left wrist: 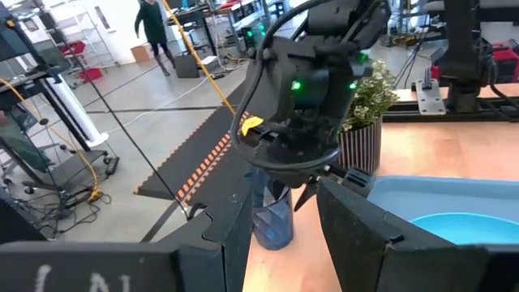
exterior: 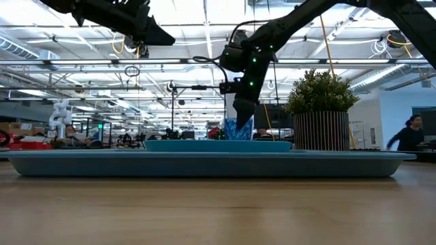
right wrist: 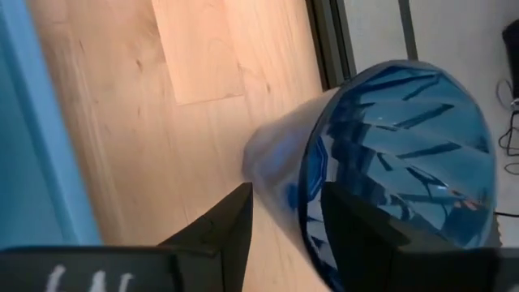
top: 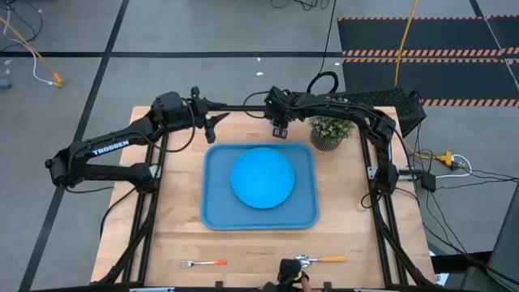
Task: Pick and place plate/cup/fork/spoon on tray
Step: Put the blue cup on the blue tray to the top right of the blue tray
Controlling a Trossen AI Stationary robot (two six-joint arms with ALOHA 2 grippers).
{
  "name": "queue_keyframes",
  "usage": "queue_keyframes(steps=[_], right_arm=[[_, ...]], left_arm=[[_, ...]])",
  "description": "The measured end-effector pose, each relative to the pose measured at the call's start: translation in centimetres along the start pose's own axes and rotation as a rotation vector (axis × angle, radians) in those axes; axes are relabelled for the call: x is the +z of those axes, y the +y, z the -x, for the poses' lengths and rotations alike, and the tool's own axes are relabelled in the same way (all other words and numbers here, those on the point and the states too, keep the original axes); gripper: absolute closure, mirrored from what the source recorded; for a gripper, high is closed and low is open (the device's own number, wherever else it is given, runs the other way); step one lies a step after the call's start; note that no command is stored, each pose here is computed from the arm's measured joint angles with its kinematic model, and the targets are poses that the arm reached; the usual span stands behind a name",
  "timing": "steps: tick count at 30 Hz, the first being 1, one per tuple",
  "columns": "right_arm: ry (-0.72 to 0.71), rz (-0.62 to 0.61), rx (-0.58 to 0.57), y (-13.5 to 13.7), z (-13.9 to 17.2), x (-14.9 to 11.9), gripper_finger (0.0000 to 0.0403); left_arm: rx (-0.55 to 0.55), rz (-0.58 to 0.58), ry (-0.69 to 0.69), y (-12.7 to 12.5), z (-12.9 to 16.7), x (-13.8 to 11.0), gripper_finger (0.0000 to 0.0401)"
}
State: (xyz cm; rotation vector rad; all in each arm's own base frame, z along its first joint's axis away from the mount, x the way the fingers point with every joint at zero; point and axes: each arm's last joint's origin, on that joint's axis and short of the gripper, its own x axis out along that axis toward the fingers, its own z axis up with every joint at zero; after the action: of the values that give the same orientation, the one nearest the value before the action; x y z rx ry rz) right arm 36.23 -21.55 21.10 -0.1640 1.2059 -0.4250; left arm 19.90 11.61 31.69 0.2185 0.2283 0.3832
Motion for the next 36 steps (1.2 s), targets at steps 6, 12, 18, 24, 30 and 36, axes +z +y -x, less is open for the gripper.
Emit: queue_keyframes(steps=[6,12,18,24,30,36], right_arm=[[0.007,-0.010,-0.004,-0.2,-0.2,-0.3,0.0326],[0.006,0.011,-0.002,0.5,0.2,0.0,0.0397],[-0.016,0.079,-0.083,2.2,4.0,0.8,0.0401],[-0.057,0.011,-0.037,4.0,10.0,0.3,0.0402],[-0.032,-0.057,0.086,7.0,14.5,-1.0,0.0402],[0.057,-0.015,0.135,11.4,15.2,-1.4,0.0402]], left_arm=[[-0.004,0.000,-0.001,0.0,0.0,0.0,0.0258],[-0.004,0.005,-0.001,0.0,0.0,0.0,0.0258],[-0.008,0.005,0.011,-0.1,0.0,-0.1,0.0258],[-0.009,0.003,0.018,-0.1,0.0,-0.2,0.0258],[-0.002,-0.001,0.012,0.0,0.0,-0.1,0.0258],[0.002,-0.003,-0.002,0.0,0.0,0.0,0.0258]])
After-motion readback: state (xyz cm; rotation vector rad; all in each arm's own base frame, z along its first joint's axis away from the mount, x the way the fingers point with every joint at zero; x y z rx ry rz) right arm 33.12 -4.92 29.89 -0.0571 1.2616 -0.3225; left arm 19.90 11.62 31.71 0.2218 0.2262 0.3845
